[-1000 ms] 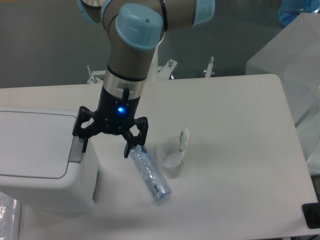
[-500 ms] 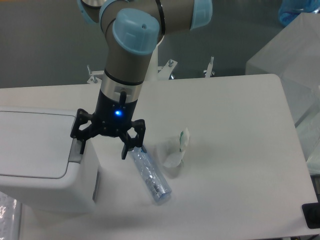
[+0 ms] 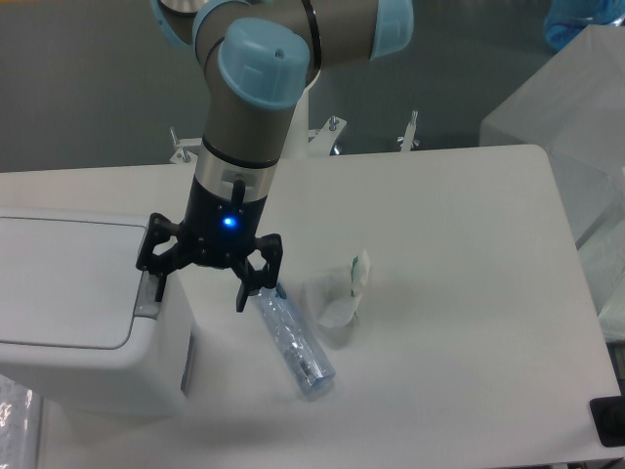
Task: Open the trash can
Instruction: 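Push the lid open with the gripper finger, exposing the bin interior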
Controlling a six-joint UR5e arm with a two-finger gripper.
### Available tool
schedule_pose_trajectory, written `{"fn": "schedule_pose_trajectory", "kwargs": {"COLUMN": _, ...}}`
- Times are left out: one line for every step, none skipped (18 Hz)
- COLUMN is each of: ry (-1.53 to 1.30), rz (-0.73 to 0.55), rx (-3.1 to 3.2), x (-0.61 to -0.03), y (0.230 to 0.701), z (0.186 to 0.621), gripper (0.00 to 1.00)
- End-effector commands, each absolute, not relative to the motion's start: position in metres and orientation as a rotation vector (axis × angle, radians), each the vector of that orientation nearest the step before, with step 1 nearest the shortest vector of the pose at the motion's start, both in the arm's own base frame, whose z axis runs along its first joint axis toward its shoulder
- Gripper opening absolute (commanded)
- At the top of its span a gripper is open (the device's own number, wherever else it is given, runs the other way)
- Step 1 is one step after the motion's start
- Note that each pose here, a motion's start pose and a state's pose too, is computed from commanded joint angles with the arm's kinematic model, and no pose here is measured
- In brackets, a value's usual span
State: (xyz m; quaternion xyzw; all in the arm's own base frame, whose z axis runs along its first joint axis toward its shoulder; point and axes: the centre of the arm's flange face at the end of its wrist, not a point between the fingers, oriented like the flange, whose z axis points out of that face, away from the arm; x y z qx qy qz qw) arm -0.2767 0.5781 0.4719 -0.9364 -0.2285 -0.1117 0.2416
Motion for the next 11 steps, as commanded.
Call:
{"fn": "schedule_pose_trajectory", "kwargs": {"ry": -0.625, "rz": -0.304, "rx": -2.561, "x": -0.2768, "y": 0.578, "z": 0.4718, "gripper": 1.0}}
{"fn": "schedule_pose_trajectory", "kwargs": {"ry": -0.624, "rz": -0.304, "rx": -2.562, "x": -0.2759, "y": 0.5785, "z": 0.4718, "gripper": 1.0}}
{"fn": "schedule_pose_trajectory", "kwargs": {"ry": -0.622, "rz": -0.305, "rx": -2.563, "x": -0.275, "y": 0.5789, "z": 0.4718, "gripper": 1.0}}
{"fn": "schedule_pose_trajectory", "kwargs": {"ry": -0.622, "rz": -0.305, "rx": -2.563, "x": -0.275, "y": 0.5789, "z": 0.4718, "gripper": 1.0}}
{"fn": "schedule_pose_trajectory", "kwargs": {"ry": -0.622, "rz": -0.305, "rx": -2.563, "x": -0.275, "y": 0.5789, "z": 0.4718, "gripper": 1.0}}
{"fn": "schedule_pose_trajectory", "kwargs": {"ry": -0.622, "rz": -0.305, "rx": -2.563, "x": -0.275, "y": 0.5789, "z": 0.4718, "gripper": 1.0}}
{"fn": "schedule_pose_trajectory", "kwargs": {"ry": -0.622, "rz": -0.305, "rx": -2.563, "x": -0.275, "y": 0.5789, "z": 0.4718, "gripper": 1.0}}
{"fn": "schedule_pose_trajectory", "kwargs": {"ry": -0.62, "rz": -0.305, "rx": -2.563, "x": -0.2741, "y": 0.5793, "z": 0.4718, "gripper": 1.0}}
{"fn": "schedule_pose_trajectory", "kwargs": {"ry": -0.622, "rz": -0.305, "rx": -2.563, "x": -0.275, "y": 0.5789, "z": 0.4718, "gripper": 1.0}}
{"fn": "schedule_pose_trajectory", "kwargs": {"ry": -0.62, "rz": -0.303, "rx": -2.56, "x": -0.2752, "y": 0.5791, "z": 0.4734, "gripper": 1.0}}
{"fn": "schedule_pose_trajectory", "kwargs": {"ry": -0.618, "rz": -0.3, "rx": -2.557, "x": -0.2751, "y": 0.579, "z": 0.4759, "gripper": 1.0}}
